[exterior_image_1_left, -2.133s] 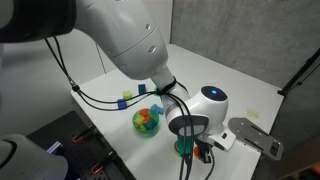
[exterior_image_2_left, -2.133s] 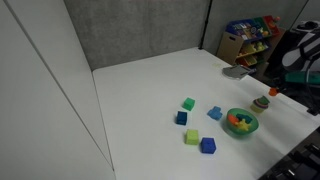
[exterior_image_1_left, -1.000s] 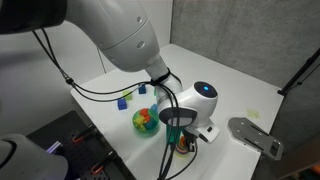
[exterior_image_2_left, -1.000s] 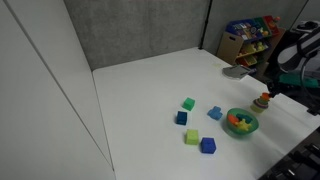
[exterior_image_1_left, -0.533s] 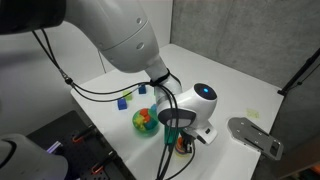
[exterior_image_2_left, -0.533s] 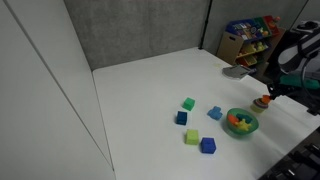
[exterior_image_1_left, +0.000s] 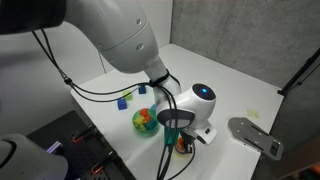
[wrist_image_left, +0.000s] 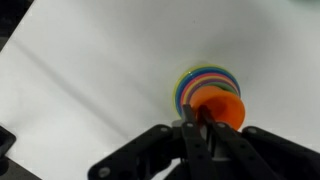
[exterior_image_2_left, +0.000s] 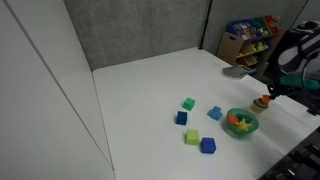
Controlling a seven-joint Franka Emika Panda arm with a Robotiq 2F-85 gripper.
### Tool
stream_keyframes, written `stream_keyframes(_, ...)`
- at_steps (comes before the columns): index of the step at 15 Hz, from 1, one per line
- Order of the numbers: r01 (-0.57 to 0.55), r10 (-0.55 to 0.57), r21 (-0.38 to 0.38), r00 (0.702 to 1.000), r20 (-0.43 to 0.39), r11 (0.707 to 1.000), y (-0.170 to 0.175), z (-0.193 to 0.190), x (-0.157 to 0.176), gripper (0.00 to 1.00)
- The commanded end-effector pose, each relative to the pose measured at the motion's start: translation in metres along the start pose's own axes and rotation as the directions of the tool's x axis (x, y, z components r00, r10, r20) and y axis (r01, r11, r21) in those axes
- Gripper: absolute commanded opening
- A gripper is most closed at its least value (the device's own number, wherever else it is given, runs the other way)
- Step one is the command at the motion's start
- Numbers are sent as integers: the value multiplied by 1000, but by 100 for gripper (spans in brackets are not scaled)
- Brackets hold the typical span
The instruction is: Pick up the orange bowl and stack it onto the stacked bowls on the bottle right of the worktop
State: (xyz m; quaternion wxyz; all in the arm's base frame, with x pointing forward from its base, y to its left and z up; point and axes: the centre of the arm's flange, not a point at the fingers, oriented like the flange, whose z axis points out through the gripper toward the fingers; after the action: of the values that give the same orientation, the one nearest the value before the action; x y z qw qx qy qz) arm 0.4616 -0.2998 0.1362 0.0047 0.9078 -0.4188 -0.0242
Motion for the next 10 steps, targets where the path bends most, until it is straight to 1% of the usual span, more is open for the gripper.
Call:
stream_keyframes(1, 25, -25, 13, 999, -21, 1000, -1, -4, -1, 4)
stream_keyframes(5, 33, -32, 10, 999, -31, 999, -3, -1, 0, 4)
stream_keyframes(10, 38, -37, 6, 999, -25, 999, -1, 6, 0, 4)
